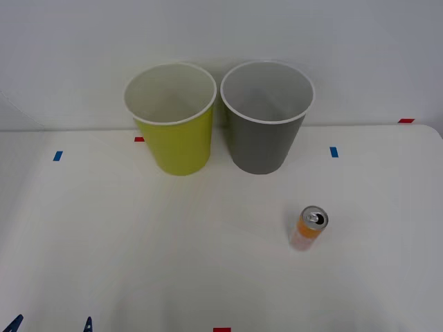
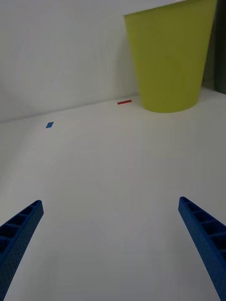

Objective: Put cans in the gray bin and PET bottles in the light green bin.

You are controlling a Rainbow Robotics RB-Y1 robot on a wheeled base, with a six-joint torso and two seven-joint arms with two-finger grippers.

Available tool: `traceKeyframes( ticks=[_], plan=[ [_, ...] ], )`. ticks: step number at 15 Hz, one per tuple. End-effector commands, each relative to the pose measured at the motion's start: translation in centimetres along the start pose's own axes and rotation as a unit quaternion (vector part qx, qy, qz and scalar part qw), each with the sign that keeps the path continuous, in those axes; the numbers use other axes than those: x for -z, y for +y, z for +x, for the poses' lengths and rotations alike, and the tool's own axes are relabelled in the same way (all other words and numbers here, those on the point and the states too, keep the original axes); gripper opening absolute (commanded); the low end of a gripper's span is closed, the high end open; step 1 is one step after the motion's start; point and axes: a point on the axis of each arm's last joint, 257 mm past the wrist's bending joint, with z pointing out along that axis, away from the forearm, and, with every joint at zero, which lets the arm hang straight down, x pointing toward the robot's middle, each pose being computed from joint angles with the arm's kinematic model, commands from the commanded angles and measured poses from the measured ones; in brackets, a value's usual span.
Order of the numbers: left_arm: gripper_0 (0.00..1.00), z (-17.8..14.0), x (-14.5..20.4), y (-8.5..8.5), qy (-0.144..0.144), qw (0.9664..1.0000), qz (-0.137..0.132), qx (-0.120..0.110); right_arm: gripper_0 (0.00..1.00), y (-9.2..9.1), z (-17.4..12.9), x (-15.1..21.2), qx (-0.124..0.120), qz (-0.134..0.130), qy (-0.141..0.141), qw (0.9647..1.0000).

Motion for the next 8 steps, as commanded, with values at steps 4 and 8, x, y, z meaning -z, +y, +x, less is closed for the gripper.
traceKeyframes(
  ticks=[4, 8],
  plan=[
    [1.00, 0.0, 0.0, 0.0, 0.000, 1.0000, 0.000, 0.000, 0.74, 0.0, 0.0, 0.0, 0.000, 0.000, 0.000, 1.0000],
    [1.00, 0.0, 0.0, 0.0, 0.000, 1.0000, 0.000, 0.000, 1.00, 1.0, 0.5, -0.5, -0.034, -0.002, -0.018, 0.9992]
  ],
)
